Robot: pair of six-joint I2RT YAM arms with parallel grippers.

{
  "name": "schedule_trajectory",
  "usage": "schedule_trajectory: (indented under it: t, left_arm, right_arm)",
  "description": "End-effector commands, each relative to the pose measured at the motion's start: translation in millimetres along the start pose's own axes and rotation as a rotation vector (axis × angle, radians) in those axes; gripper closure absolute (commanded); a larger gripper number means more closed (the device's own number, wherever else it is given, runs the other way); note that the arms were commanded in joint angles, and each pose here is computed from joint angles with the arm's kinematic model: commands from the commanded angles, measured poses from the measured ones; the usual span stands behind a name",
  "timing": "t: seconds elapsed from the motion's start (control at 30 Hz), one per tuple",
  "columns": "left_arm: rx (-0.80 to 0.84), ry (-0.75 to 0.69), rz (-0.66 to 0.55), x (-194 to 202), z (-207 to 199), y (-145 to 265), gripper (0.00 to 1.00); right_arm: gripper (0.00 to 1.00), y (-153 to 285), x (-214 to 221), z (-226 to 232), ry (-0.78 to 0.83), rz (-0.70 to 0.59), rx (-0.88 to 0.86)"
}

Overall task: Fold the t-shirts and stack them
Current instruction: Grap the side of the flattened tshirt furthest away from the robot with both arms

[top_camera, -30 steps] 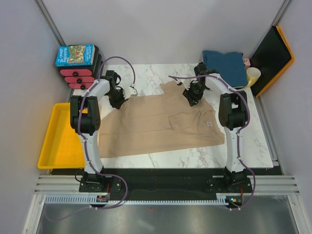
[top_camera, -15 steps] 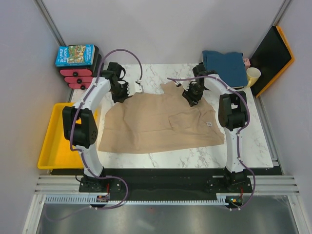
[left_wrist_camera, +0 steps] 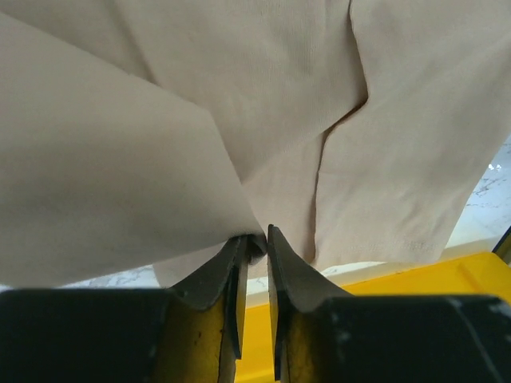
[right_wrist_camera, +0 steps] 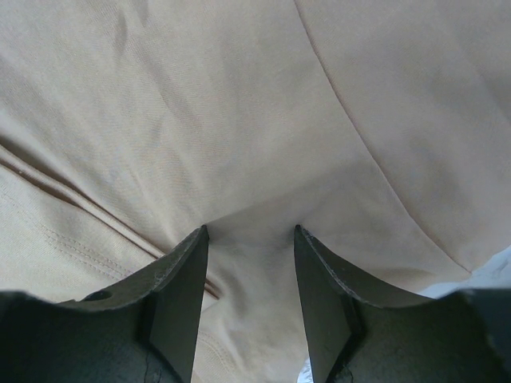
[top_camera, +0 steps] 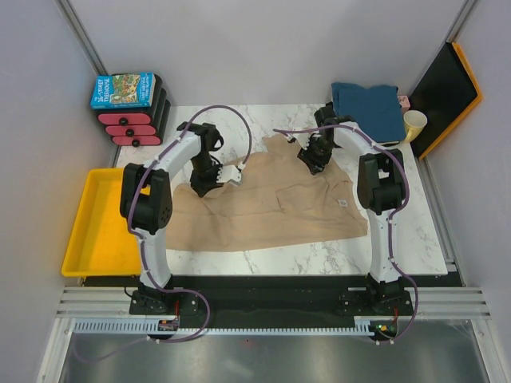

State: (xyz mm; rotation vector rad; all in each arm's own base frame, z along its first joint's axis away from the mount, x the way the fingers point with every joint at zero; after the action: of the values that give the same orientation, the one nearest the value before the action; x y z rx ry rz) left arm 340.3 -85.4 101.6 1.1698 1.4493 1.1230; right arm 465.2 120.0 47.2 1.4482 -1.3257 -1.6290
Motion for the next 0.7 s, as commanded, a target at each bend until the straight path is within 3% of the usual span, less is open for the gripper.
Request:
schedule_trajectory:
  t: [0.0, 0.07, 0.13, 0.3, 0.43, 0.67]
  left_arm:
    - [0.236, -0.015, 0.123, 20, -41, -3, 0.76]
    - [0.256, -0.016, 0.117, 19, -42, -8, 0.72]
    - [0.271, -0.024, 0.108, 18, -42, -11, 0.58]
    - [0.305, -0.032, 0.088, 15, -43, -20, 0.37]
    - [0.288, -0.039, 0.086, 14, -44, -15, 0.34]
    - [0.112, -0.029, -0.022, -1, -40, 37, 0.32]
  right_arm:
    - [0.45, -11, 12, 17, 0.009, 0.058, -0.056]
    - [0.45, -10, 12, 17, 0.009, 0.061, -0.052]
    - [0.45, -9, 12, 17, 0.011, 0.063, -0.051]
    - [0.44, -7, 11, 15, 0.029, 0.075, -0.037]
    - [0.44, -3, 11, 15, 0.037, 0.083, -0.03]
    - [0.44, -2, 16, 20, 0.043, 0.099, -0.033]
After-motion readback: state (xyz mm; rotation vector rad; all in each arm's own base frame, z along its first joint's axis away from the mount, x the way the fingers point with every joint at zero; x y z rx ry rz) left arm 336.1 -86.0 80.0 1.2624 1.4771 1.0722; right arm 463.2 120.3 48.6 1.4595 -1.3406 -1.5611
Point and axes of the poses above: each gripper's point midway between its finger pads, its own y axis back along the fingers, its own z axis along the line the jaws close on, x = y × z, the point moved 3 cm from there along y, back along the fingers, and after that the axes turned 9 degrees about y, right-handed, at the moved point
